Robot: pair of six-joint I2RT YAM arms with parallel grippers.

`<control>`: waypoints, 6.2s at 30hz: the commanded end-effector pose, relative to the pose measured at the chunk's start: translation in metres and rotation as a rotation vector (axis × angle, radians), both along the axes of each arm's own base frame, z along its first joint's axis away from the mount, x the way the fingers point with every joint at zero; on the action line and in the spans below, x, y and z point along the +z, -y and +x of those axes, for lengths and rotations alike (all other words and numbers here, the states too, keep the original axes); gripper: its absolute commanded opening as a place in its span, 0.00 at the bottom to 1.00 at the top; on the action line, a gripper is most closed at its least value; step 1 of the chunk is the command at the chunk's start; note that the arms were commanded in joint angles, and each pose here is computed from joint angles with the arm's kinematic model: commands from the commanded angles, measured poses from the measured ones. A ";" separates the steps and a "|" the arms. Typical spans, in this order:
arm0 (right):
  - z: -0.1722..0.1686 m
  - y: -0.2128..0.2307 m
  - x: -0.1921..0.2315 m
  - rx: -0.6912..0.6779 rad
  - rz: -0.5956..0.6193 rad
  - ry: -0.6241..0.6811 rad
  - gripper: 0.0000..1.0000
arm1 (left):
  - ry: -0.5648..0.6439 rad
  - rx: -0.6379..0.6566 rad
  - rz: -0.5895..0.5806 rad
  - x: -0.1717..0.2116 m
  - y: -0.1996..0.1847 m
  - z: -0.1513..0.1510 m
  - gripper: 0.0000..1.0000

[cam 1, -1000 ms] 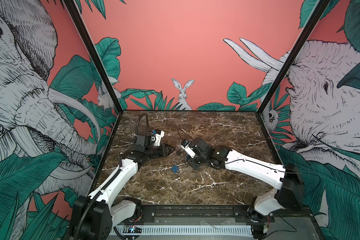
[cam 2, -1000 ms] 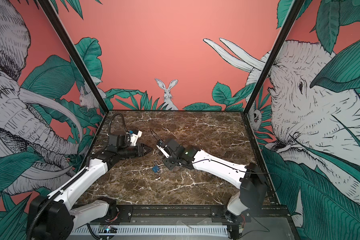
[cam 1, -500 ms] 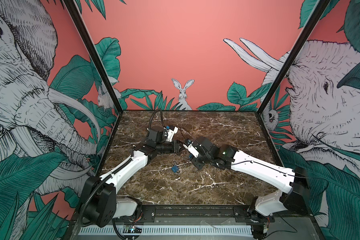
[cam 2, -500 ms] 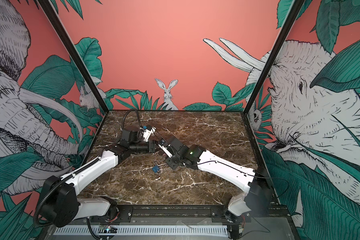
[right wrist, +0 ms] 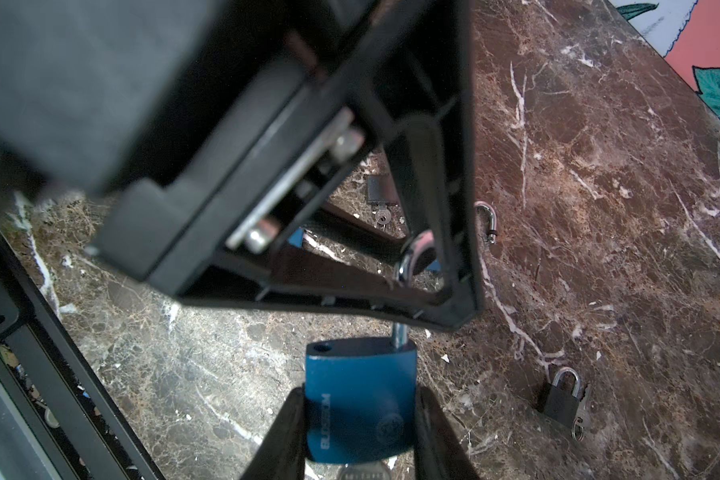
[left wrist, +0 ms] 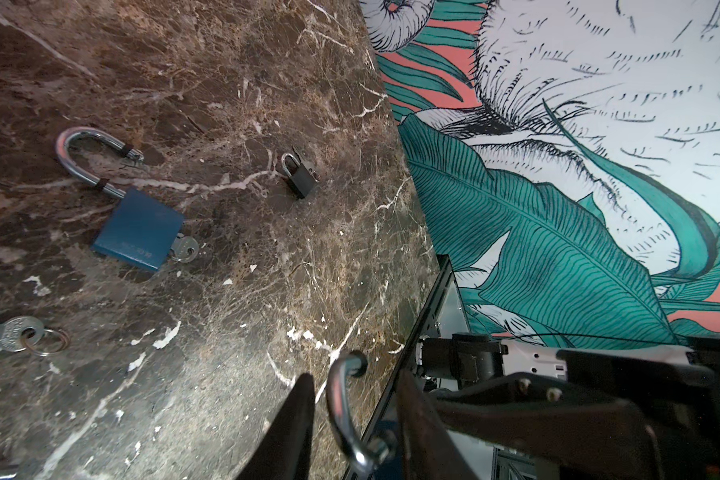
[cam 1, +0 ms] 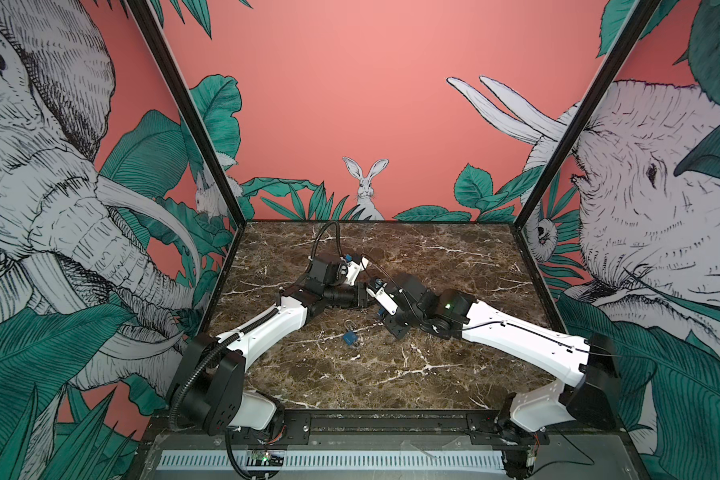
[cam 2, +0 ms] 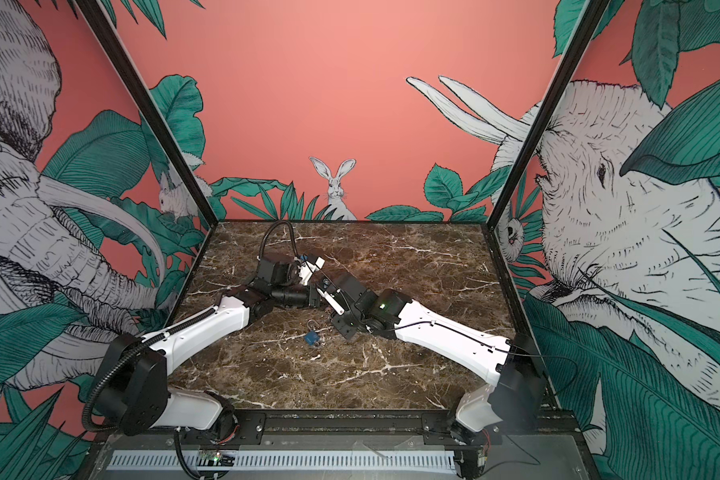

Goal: Lock with the key

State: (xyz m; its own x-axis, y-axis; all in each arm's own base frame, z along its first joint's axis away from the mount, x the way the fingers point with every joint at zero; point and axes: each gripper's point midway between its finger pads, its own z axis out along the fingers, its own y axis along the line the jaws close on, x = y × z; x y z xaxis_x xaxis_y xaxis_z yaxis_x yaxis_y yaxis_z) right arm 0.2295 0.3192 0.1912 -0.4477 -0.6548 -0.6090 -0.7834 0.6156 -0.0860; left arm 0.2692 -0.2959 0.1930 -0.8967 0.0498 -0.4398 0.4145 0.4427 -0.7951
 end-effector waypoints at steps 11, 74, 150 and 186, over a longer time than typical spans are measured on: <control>0.004 -0.011 0.012 0.008 0.044 0.026 0.08 | 0.012 -0.033 -0.033 0.010 0.011 0.004 0.26; 0.046 0.020 0.036 0.013 0.637 0.080 0.30 | 0.044 0.102 -0.174 0.089 0.028 0.020 0.00; 0.005 0.027 0.056 0.131 0.511 -0.162 0.00 | 0.213 -0.164 -0.002 0.069 0.009 -0.021 0.27; -0.008 0.014 0.076 0.250 0.713 -0.378 0.00 | 0.174 -0.210 -0.216 0.089 -0.010 -0.034 0.32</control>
State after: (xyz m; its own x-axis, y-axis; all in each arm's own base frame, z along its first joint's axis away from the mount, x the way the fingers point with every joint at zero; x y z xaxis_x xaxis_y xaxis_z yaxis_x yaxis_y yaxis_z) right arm 0.2183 0.2973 0.2370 -0.6463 -0.3221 -0.6918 -0.7626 0.3059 0.5700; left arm 0.2433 -0.2889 0.2640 -0.8192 0.1207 -0.5607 0.5729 0.2184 -0.7900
